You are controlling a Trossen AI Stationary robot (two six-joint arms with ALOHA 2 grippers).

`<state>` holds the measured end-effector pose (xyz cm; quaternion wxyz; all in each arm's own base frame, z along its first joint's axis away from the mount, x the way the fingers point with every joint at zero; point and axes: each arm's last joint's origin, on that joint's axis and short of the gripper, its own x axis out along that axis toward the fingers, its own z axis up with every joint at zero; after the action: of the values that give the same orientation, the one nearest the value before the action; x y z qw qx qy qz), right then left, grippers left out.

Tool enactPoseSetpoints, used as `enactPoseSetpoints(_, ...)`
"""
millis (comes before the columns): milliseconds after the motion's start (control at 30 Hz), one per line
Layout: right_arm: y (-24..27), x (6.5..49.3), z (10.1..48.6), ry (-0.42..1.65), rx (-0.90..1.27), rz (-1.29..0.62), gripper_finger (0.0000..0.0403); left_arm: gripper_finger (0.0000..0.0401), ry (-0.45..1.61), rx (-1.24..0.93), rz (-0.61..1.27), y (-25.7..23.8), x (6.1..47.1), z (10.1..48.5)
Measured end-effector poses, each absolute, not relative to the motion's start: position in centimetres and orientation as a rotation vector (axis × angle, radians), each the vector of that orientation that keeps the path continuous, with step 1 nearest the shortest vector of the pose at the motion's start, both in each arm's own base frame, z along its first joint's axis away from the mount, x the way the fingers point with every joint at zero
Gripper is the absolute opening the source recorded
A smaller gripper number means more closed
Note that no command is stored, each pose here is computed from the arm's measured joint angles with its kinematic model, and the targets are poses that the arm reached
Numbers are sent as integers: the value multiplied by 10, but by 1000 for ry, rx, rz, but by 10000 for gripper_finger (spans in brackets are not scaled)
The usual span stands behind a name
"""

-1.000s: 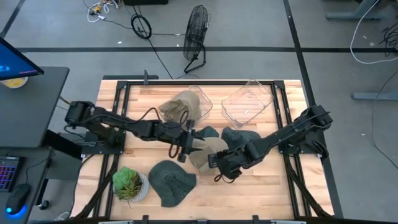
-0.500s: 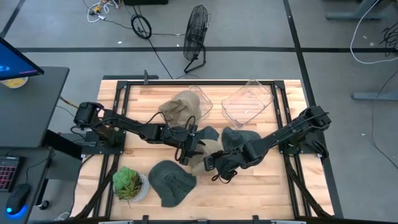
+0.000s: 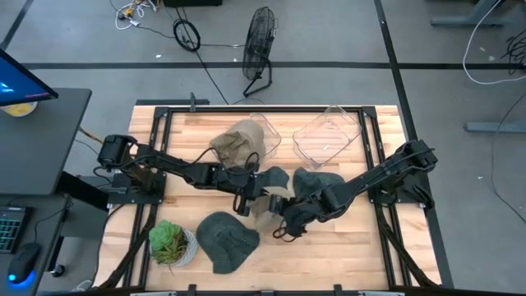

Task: Pick & Place hat
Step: Put the brown cap into the left transparent bin

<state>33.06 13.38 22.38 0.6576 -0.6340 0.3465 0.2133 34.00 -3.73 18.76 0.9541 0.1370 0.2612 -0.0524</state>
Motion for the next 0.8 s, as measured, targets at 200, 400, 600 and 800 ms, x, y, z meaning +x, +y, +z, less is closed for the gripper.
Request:
enactPoseSetpoints(200, 134, 328, 222, 847, -1148, 357, 68, 6, 503, 245, -58, -36, 341, 191)
enactPoseSetpoints(400, 139, 314, 221, 950, -1078, 136, 117, 8, 455, 301, 132, -35, 333, 213)
enactPoseSetpoints(600, 142, 292, 217, 1053, -1026, -122, 146, 7, 422, 389, 347, -23, 308, 252)
enactPoseSetpoints(800, 139, 280, 214, 1099, -830, -269, 151, 6, 436, 493, 493, 11, 282, 284)
